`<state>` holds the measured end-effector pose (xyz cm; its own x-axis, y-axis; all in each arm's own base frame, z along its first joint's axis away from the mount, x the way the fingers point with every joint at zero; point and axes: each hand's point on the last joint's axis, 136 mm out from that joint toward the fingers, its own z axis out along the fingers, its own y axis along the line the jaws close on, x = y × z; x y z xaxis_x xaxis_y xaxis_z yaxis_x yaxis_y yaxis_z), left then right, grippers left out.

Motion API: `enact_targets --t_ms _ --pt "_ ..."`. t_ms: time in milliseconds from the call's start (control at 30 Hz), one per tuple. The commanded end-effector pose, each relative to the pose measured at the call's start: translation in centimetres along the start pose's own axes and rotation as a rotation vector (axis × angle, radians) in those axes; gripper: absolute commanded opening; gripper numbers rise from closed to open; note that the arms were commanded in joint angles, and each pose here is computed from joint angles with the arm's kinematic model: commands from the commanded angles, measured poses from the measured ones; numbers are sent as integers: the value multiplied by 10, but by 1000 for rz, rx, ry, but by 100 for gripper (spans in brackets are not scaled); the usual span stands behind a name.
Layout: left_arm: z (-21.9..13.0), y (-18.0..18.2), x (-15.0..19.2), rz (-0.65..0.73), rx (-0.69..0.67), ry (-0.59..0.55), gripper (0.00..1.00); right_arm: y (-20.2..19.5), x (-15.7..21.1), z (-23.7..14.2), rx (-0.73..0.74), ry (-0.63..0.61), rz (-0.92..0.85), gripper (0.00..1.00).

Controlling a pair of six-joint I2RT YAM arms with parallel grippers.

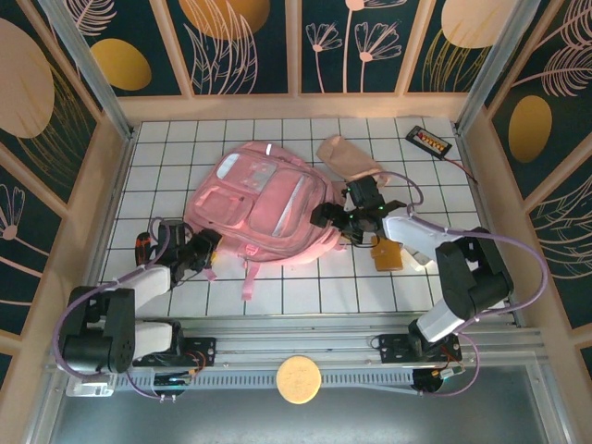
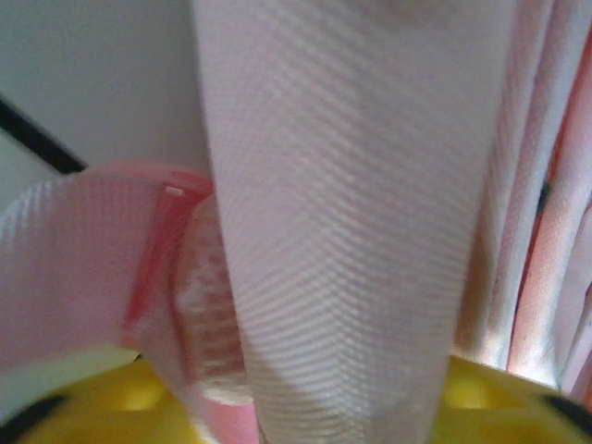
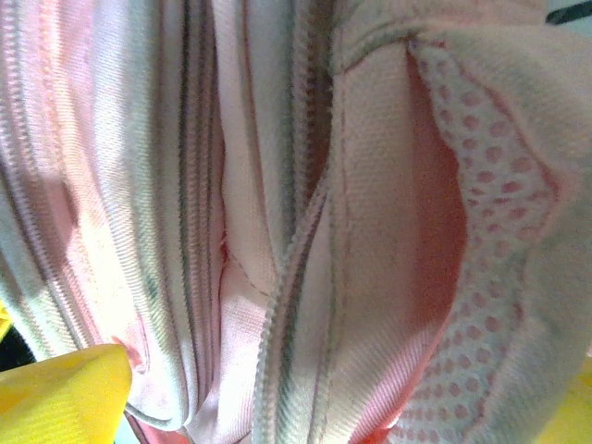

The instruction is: Pack the student bag

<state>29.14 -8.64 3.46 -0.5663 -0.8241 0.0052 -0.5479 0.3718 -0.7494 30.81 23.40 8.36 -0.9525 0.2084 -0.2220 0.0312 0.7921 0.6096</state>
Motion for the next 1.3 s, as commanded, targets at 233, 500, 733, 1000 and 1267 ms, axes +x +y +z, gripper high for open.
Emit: enact_targets --t_ms 233,500,733,1000,1267 --pt "-10 -63 -11 68 228 -24 3 24 -72 -88 -15 -391 -33 99" --pt "-41 -107 -23 -16 380 -112 4 32 -56 -97 -135 -235 7 99" --pt "-53 -143 -19 -28 433 -85 0 14 25 -38 -92 91 94 97" --pt "-47 -162 19 -51 468 -17 0 22 -50 -1 -159 -54 88 51" --pt "-60 -206 33 -86 533 -51 0 19 -119 -58 90 -178 -38 72"
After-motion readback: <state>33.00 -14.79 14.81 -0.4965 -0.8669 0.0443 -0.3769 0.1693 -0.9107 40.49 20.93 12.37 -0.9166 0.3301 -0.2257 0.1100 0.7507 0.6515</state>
